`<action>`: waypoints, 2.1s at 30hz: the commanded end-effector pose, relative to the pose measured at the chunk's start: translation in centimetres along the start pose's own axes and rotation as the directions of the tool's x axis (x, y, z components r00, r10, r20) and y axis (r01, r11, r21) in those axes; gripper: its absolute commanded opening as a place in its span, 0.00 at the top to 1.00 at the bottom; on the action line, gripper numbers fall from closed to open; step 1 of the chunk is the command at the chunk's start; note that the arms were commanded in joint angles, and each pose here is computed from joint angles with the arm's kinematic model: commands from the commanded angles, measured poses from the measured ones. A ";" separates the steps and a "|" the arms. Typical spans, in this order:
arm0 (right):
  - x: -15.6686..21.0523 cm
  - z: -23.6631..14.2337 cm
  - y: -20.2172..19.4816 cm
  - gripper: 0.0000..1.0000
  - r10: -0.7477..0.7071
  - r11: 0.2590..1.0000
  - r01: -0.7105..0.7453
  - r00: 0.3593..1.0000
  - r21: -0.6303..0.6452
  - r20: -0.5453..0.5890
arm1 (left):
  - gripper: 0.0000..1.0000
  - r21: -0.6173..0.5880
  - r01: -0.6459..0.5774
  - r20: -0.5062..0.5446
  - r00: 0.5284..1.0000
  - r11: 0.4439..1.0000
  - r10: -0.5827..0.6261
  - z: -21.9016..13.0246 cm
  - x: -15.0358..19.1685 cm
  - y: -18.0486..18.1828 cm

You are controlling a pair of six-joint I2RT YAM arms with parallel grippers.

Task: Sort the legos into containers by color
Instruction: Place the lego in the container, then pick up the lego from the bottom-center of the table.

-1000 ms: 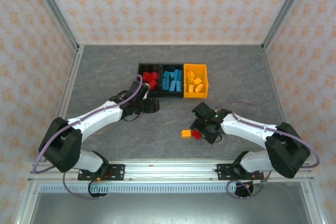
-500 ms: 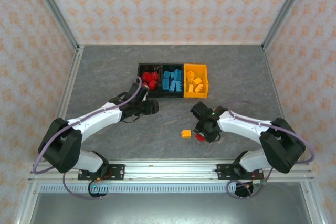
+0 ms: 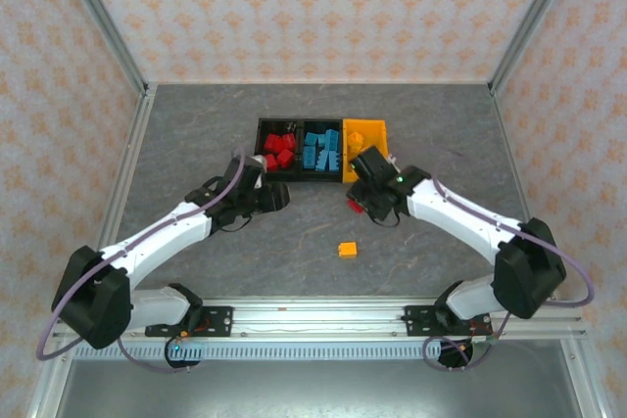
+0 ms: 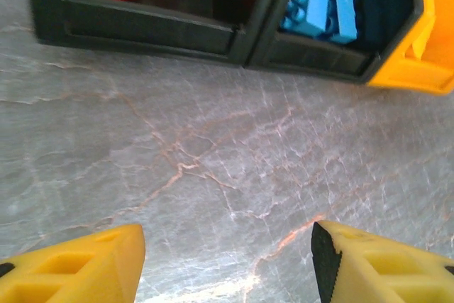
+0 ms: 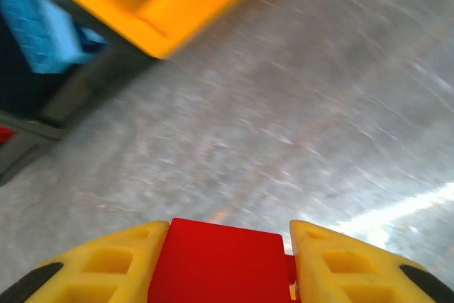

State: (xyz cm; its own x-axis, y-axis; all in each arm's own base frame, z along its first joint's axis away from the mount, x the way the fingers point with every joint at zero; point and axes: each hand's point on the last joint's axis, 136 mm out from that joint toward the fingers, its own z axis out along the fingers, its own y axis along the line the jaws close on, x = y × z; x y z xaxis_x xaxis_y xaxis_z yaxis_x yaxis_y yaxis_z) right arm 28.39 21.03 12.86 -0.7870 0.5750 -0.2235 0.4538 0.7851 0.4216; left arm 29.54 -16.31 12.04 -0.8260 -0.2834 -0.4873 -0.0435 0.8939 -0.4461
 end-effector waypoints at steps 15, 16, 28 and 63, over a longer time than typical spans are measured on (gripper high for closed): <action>-3.7 7.0 18.2 0.60 -0.294 0.933 0.295 0.955 -0.207 0.035 | 0.34 -0.123 0.224 0.092 0.973 0.967 -0.213 -3.5 1.6 6.6; -3.9 7.2 19.1 0.60 -0.299 0.928 0.301 0.953 -0.220 0.043 | 0.34 -0.126 0.224 0.089 0.973 0.966 -0.214 -3.5 1.7 6.6; -4.1 12.0 24.2 0.59 -0.323 0.914 0.312 0.946 -0.258 0.002 | 0.34 -0.131 0.230 0.097 0.971 0.964 -0.218 -3.6 1.5 6.8; -1.4 -0.5 17.5 0.39 -0.489 0.818 0.509 0.861 -0.269 0.143 | 0.33 0.100 0.112 -0.063 0.992 0.989 -0.106 -2.5 2.3 1.6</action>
State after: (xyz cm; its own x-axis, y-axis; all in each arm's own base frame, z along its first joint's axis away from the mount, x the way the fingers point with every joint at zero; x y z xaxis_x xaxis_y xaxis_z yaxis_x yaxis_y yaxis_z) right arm 38.36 35.94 22.29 -0.8479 0.1729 -0.5011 -0.1401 0.8386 0.5265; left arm 25.89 -13.09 10.96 -0.8217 -0.4200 -0.3852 -0.1724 0.8274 -0.5345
